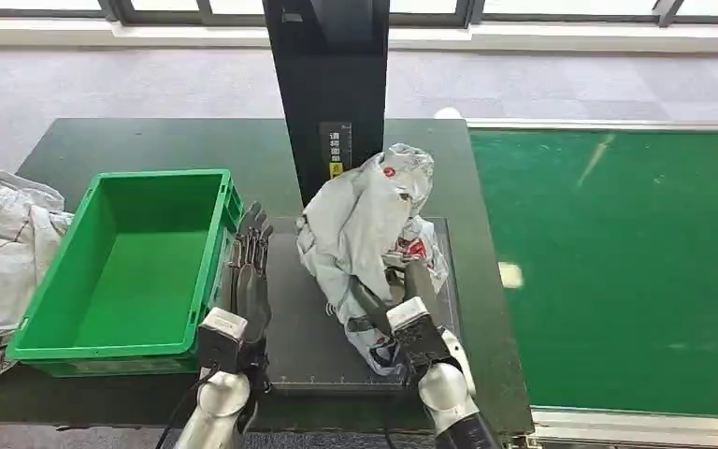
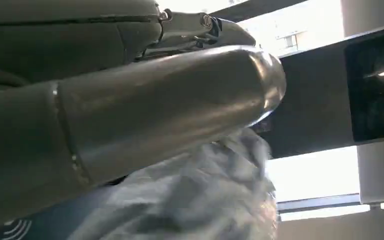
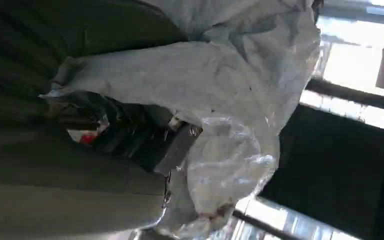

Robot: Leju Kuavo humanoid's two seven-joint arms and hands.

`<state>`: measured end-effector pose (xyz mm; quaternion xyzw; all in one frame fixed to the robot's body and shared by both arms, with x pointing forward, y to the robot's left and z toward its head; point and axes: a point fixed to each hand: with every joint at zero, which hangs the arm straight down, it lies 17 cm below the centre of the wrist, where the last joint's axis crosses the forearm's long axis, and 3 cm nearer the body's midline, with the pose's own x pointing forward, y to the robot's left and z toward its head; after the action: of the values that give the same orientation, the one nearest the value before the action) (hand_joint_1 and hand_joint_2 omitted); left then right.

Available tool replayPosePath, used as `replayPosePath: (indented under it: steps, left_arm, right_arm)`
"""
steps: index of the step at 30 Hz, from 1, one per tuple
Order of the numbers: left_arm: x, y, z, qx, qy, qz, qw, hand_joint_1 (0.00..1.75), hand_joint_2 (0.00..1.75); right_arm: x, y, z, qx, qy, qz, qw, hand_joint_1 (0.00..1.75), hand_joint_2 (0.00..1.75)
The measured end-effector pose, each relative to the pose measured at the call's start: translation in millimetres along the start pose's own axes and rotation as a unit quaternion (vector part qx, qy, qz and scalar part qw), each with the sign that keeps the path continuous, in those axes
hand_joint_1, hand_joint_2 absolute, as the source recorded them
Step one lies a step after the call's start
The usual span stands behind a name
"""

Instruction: Moved the parcel from conveyor to table for the left to box.

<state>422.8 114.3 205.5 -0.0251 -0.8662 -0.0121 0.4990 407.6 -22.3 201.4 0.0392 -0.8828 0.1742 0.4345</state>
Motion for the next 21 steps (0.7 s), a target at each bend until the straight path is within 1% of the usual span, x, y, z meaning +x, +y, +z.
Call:
replayPosePath:
  steps: [4,8,9,12,14,17,18,19,21]
  left_arm:
    - [-3,1,-3,0.009,-0.001,0.007,1.000,0.00,0.00]
    - [-5,-5,-6,0.004,0.001,0.012,1.000,0.00,0.00]
    - [-5,-5,-7,0.004,0.001,0.013,1.000,0.00,0.00]
    - [-9,-6,-8,0.003,0.012,0.011,1.000,0.00,0.00]
    - [-9,-6,-9,0.003,0.013,0.009,1.000,0.00,0.00]
    - [-9,-6,-9,0.003,0.015,0.010,1.000,0.00,0.00]
    - [-9,-6,-9,0.003,0.015,0.010,1.000,0.00,0.00]
    - [-9,-6,-9,0.003,0.015,0.010,1.000,0.00,0.00]
    - [-9,-7,-9,0.002,0.016,0.010,1.000,0.00,0.00]
  right_arm:
    - [-3,15,1,0.016,0.008,-0.020,1.000,1.75,1.75]
    - [-9,26,-4,0.033,0.022,-0.034,0.999,1.75,1.75]
    - [-15,30,-4,0.040,0.036,-0.036,0.998,1.75,1.75]
    - [-48,46,4,0.072,0.110,-0.024,0.991,1.75,1.75]
    - [-66,60,15,0.094,0.141,-0.024,0.985,0.56,1.75]
    - [-82,73,29,0.119,0.171,-0.016,0.978,0.56,1.75]
    - [-86,75,32,0.124,0.178,-0.012,0.976,0.31,1.75]
    - [-91,78,37,0.132,0.187,-0.005,0.973,0.00,1.75]
    - [-96,81,42,0.138,0.197,0.001,0.971,0.00,1.75]
